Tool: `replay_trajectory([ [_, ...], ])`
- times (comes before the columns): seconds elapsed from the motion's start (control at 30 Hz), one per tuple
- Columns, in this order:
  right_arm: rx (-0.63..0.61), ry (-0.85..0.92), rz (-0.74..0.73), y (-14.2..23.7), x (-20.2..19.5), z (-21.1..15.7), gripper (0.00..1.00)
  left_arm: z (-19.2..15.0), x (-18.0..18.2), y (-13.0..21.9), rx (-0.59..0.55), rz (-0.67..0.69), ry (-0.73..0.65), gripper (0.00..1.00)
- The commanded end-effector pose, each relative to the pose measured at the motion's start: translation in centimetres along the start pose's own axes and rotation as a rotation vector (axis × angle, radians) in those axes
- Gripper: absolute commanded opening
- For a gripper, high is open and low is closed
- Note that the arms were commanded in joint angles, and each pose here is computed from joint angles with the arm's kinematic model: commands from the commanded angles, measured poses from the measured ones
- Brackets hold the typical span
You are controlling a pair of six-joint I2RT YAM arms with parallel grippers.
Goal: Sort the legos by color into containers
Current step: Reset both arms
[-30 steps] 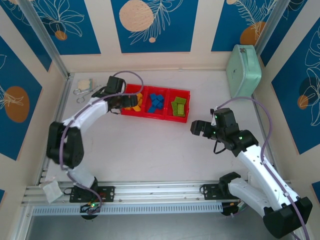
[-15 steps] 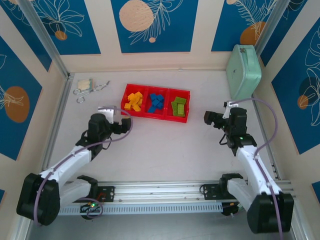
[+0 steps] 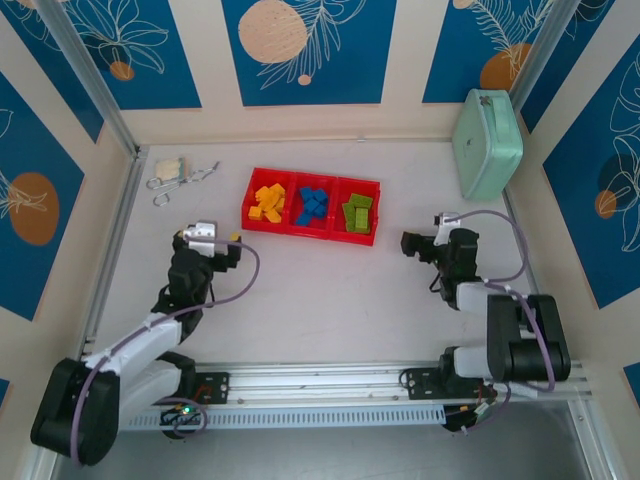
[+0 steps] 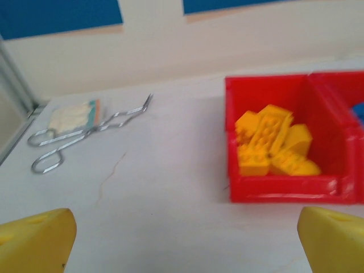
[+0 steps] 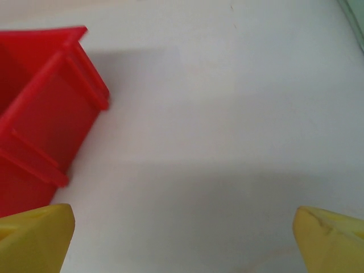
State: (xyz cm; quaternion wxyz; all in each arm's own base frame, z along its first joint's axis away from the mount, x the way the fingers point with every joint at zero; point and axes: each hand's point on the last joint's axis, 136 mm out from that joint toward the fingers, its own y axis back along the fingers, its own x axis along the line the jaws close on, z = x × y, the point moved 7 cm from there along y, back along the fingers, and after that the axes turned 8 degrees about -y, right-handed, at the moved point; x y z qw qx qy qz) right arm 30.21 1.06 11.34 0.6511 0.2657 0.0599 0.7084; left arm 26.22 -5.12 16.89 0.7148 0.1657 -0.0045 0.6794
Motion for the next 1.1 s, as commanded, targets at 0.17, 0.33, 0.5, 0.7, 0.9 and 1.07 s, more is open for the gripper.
replay_trajectory([
  [0.17, -0.055, 0.100, 0.135, -1.9, 1.5, 1.2, 0.99, -1.9, 1.1, -4.0, 0.024, 0.048, -0.049, 0.99],
  [0.33, -0.057, 0.101, 0.144, -2.2, 1.6, 1.4, 0.99, -4.4, 1.6, -6.7, 0.049, 0.060, -0.041, 0.99],
  [0.5, -0.053, 0.084, 0.080, -2.5, 1.2, 1.7, 0.99, -4.6, 2.9, -7.5, 0.094, 0.065, 0.025, 0.99],
  [0.7, -0.060, 0.088, 0.050, -2.5, 1.2, 1.6, 0.99, -4.6, 3.3, -7.5, 0.099, 0.099, 0.033, 0.99],
  [0.9, -0.044, 0.067, 0.071, -2.6, 1.0, 1.8, 0.99, -4.6, 3.2, -7.4, 0.101, 0.094, 0.032, 0.99],
  [1.07, -0.046, 0.069, 0.069, -2.6, 1.0, 1.7, 0.99, -4.6, 3.2, -7.4, 0.100, 0.096, 0.031, 0.99],
])
